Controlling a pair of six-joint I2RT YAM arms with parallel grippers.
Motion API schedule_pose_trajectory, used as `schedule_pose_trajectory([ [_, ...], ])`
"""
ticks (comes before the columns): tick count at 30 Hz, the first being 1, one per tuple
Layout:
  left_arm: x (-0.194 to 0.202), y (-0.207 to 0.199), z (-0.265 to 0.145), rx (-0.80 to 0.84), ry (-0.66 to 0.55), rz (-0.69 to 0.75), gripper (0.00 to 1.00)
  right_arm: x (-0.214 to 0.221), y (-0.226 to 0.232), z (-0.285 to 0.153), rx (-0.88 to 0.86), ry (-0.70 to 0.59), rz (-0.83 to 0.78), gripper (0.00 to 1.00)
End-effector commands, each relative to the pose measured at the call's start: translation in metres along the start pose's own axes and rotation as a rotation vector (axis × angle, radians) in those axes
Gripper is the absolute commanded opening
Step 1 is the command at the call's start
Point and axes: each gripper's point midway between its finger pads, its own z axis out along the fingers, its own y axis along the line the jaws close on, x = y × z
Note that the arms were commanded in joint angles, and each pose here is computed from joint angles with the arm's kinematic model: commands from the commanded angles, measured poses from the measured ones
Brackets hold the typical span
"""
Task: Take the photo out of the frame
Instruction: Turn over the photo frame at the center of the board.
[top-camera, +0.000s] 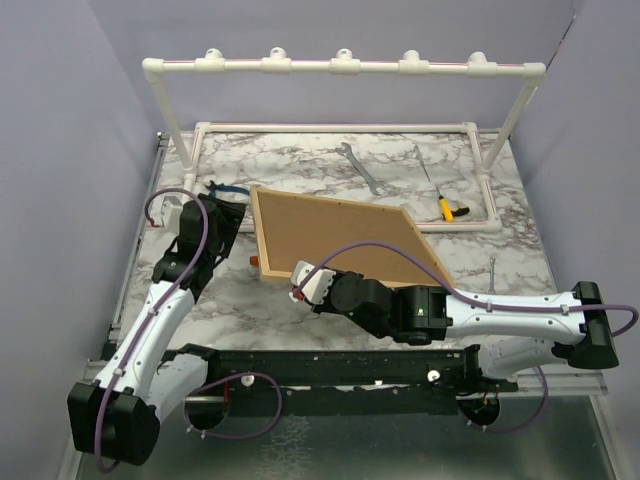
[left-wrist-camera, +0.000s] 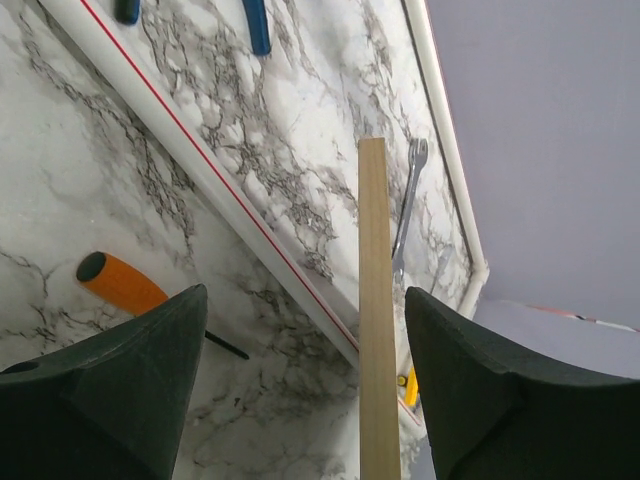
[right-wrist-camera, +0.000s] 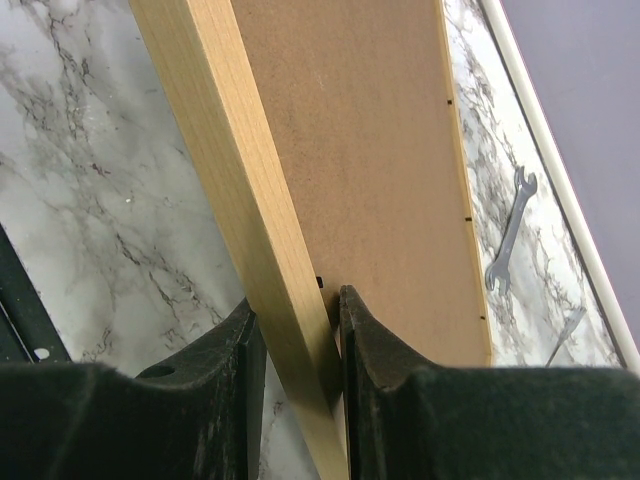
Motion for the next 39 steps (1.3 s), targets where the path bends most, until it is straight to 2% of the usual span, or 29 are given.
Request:
schedule_pose_trajectory([
  [1, 0.02, -0.014, 0.013, 0.067, 0.114, -0.104, 0.8, -0.033, 0.002, -0.003, -0.021, -0.099, 0.186, 0.01],
  [8, 0.036, -0.026, 0.025, 0.13, 0.207, -0.15, 0.79, -0.037, 0.006, -0.001, -0.043, -0.106, 0.181, 0.01],
  [12, 0.045, -0.028, 0.03, 0.139, 0.256, -0.152, 0.72, -0.039, 0.007, 0.0, -0.052, -0.108, 0.176, 0.01],
  [17, 0.051, -0.028, 0.032, 0.145, 0.286, -0.161, 0.52, -0.044, 0.007, -0.001, -0.063, -0.12, 0.175, 0.01],
  [23, 0.056, -0.029, 0.033, 0.146, 0.313, -0.149, 0.23, -0.055, 0.009, -0.002, -0.095, -0.123, 0.162, 0.01],
  [29, 0.047, -0.035, 0.025, 0.164, 0.287, -0.149, 0.02, -0.074, 0.007, -0.004, -0.115, -0.15, 0.158, 0.01],
  [39, -0.014, -0.086, -0.017, 0.238, 0.096, -0.16, 0.0, -0.104, -0.016, -0.015, -0.073, -0.229, 0.149, 0.01],
])
